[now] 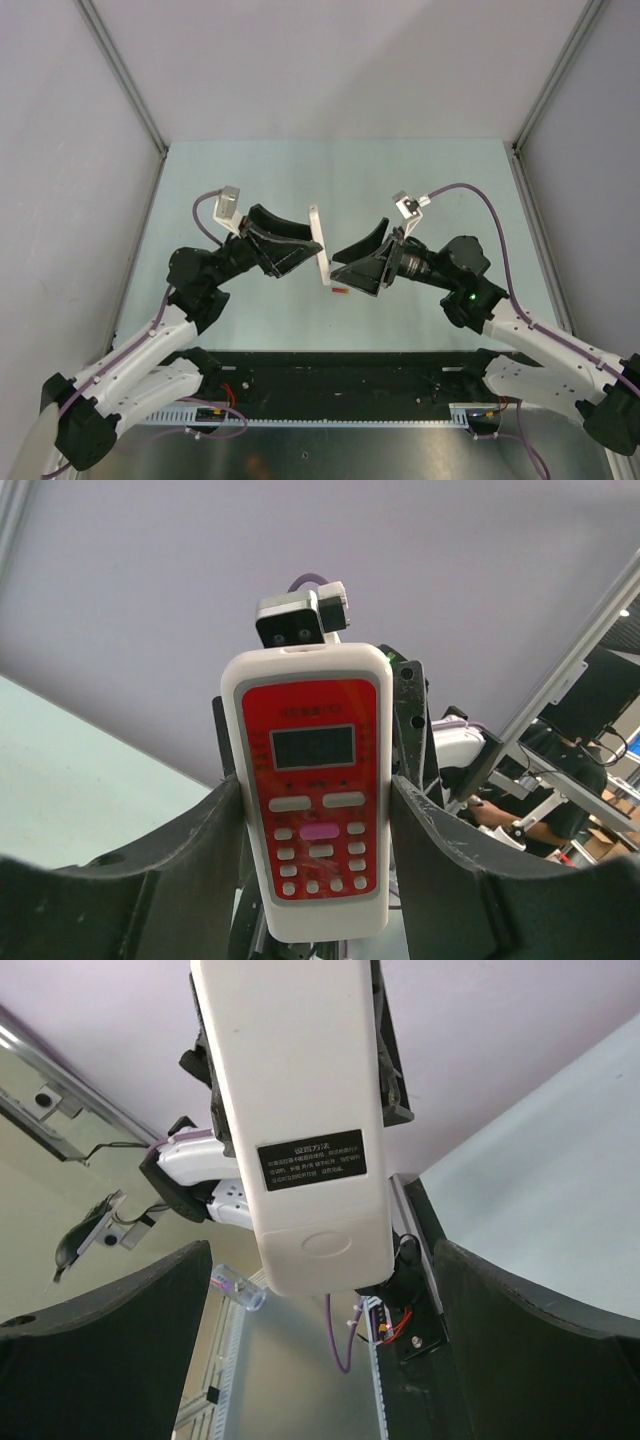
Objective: Load the batteries into the remote control
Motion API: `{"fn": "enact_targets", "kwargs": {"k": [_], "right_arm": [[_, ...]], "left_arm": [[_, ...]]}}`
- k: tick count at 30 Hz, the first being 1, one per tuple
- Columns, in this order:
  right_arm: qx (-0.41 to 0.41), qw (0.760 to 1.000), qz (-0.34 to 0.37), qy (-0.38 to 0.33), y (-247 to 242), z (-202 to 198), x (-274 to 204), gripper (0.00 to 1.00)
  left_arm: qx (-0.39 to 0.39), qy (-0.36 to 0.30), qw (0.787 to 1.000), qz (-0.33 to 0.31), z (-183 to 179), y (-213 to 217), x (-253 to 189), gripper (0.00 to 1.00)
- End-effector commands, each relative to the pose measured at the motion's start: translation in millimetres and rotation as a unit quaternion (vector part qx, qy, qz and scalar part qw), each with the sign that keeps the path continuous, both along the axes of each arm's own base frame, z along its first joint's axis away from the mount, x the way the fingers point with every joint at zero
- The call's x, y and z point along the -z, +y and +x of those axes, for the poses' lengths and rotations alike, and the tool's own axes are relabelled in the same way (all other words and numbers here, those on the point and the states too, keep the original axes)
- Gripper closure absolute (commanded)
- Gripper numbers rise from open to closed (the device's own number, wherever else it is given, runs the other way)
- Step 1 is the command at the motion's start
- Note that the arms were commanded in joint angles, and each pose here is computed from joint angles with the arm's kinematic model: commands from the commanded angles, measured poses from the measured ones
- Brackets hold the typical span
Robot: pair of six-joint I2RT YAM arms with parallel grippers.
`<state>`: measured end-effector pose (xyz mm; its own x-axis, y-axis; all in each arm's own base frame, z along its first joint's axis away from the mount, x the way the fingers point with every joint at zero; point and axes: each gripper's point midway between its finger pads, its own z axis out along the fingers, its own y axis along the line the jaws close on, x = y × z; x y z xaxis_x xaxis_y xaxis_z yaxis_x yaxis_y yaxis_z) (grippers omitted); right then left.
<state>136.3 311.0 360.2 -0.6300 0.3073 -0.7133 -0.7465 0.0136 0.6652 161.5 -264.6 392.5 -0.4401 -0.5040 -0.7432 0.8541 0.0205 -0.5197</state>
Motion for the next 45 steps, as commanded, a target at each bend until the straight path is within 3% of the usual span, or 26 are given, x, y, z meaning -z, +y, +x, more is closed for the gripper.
{"fn": "enact_targets", "kwargs": {"k": [1,20,23,26,28,32,38,40,41,45], "right_arm": [[-0.020,0.998,0.033,-0.044,5.5,-9.1,-19.6,0.04],[-0.029,0.999,0.023,-0.038,20.8,-7.5,-9.5,0.19],[-0.029,0.999,0.017,-0.036,22.1,-7.3,-6.3,0.26],[-0.031,0.999,0.013,-0.037,22.7,-9.3,-4.5,0.41],[-0.030,0.999,0.014,-0.042,20.8,-11.0,-7.0,0.48],[-0.026,0.998,-0.020,-0.055,19.2,-18.7,-0.4,0.54],[0.038,0.993,-0.092,-0.068,4.9,-11.6,12.2,0.57],[0.077,0.986,-0.126,-0.081,-1.5,-2.3,13.4,0.56],[0.089,0.978,-0.176,-0.064,-5.7,0.7,35.3,0.55],[0.186,0.939,-0.279,-0.071,-19.3,21.8,57.4,0.55]], "left_arm": [[0.022,-0.018,0.999,-0.032,-10.8,4.6,-15.5,1.00],[0.022,0.002,0.999,-0.038,-6.7,3.4,-7.1,1.00],[0.020,0.004,0.999,-0.038,-6.1,4.0,-5.1,1.00],[0.020,0.005,0.999,-0.036,-6.3,3.9,-2.7,0.99],[0.020,0.006,0.999,-0.035,-6.0,3.7,-1.4,0.93],[0.019,0.007,0.999,-0.033,-5.0,4.6,0.1,0.61],[-0.001,0.019,0.999,-0.029,6.5,12.4,6.7,0.38],[-0.025,0.018,0.999,-0.029,13.2,16.8,9.8,0.37],[-0.034,0.041,0.999,-0.005,19.4,14.2,20.9,0.37],[-0.081,0.050,0.995,0.031,27.7,17.3,32.2,0.35]]}}
